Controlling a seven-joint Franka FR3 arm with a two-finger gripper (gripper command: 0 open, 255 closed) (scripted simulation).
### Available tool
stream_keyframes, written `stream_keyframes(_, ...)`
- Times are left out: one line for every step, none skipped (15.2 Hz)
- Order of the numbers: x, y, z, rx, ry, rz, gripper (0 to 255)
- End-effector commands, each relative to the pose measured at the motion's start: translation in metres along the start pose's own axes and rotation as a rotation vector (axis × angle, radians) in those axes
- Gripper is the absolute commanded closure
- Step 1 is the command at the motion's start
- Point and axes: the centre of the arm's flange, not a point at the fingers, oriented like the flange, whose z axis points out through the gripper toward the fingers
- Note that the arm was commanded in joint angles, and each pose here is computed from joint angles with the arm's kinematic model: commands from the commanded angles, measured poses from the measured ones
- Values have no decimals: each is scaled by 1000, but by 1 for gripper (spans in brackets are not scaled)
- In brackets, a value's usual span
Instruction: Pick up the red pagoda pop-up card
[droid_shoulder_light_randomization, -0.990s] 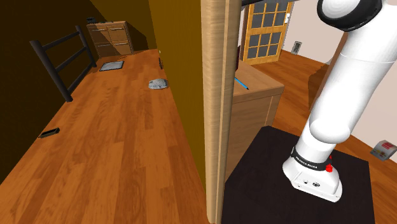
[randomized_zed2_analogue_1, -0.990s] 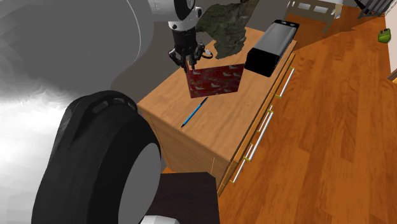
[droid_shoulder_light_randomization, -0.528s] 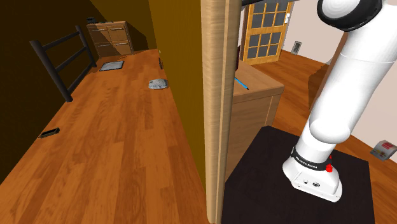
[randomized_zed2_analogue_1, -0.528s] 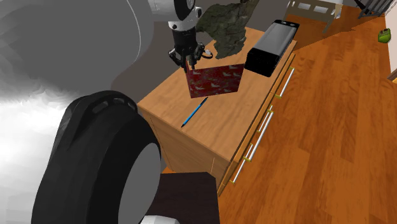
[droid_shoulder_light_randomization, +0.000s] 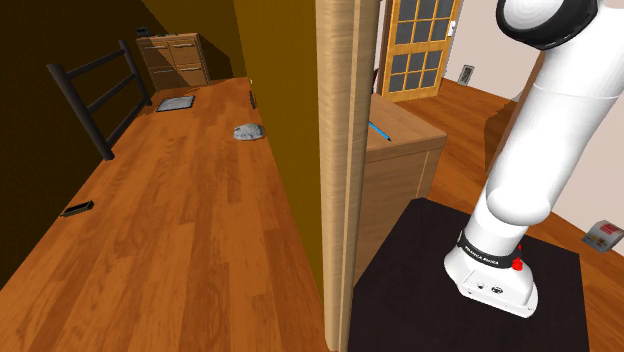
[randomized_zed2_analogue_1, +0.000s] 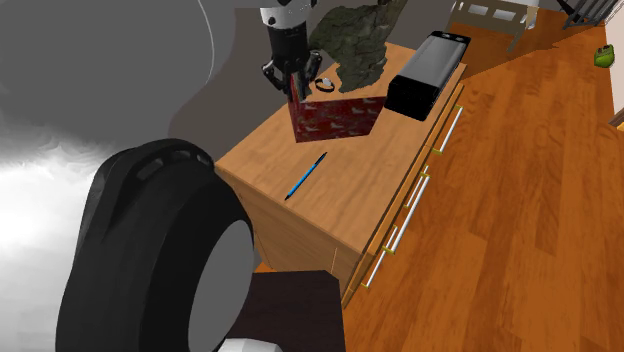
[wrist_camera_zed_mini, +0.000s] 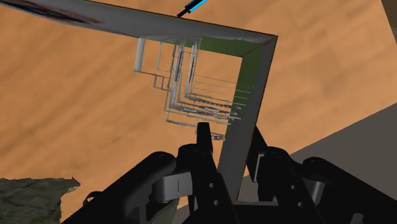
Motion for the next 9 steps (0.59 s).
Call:
stream_keyframes(0, 1, -11, 0, 1, 0, 255)
stream_keyframes(0, 1, -16, 0, 1, 0, 255)
stream_keyframes(0, 2, -21, 0, 1, 0, 255)
stream_keyframes(-1, 2, -27, 0, 1, 0, 255)
stream_keyframes(-1, 2, -32, 0, 1, 0, 255)
stream_keyframes(-1, 3, -37, 0, 1, 0, 255)
stream_keyframes(-1, 3, -42, 0, 1, 0, 255)
stream_keyframes(-1, 3, -43, 0, 1, 0, 255)
stream_keyframes(-1, 3, -43, 0, 1, 0, 255)
